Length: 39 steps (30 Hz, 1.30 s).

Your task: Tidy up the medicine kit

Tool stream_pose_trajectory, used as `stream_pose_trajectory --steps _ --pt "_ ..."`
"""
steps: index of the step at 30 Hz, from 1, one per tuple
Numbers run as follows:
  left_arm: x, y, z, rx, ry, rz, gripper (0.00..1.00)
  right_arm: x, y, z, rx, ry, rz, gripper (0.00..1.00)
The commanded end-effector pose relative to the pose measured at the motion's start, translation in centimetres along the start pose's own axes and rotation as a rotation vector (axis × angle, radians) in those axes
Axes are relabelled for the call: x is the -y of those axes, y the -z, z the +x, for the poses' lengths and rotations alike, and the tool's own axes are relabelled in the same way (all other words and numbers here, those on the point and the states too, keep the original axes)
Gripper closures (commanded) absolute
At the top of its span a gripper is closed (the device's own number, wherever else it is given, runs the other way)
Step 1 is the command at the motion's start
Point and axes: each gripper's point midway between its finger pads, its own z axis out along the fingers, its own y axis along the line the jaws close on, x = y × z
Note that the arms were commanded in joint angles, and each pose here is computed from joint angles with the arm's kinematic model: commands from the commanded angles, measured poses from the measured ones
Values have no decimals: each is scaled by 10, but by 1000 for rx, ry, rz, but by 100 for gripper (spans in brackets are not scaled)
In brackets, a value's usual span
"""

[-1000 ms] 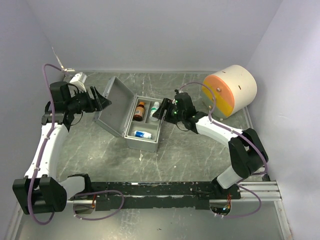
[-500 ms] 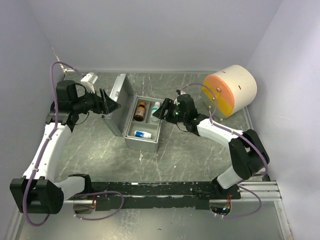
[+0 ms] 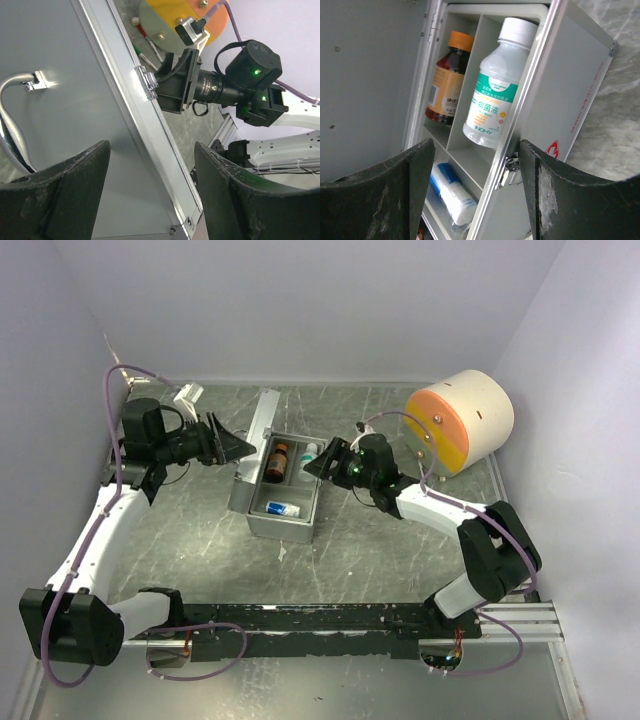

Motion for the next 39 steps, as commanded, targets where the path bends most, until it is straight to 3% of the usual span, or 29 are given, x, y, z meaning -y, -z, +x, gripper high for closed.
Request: stream_pose_trajectory --steps 1,5,9,12,18,23,26,33,39 --pt "19 -8 4 -34 35 93 23 -35 6 -7 12 49 -162 32" --pt "26 -16 6 -46 75 137 23 -20 16 -11 58 80 -85 32" --pt "27 -21 5 -55 100 144 23 23 47 -35 197 51 205 33" --pt "31 -22 1 -51 125 161 22 32 73 -46 265 99 275 33" --pt "45 -20 -10 -30 129 224 22 -9 88 -44 194 325 100 33" --pt "-17 -19 -3 -13 103 -147 20 -24 79 -17 63 316 -24 35" --pt "-51 -18 8 -32 102 -292 21 -21 72 2 4 262 -62 42" --pt "-78 -34 43 -156 144 -278 25 -35 56 40 -85 215 -153 53" --pt "-78 -50 41 -176 155 -200 29 -37 41 62 -79 185 -148 65"
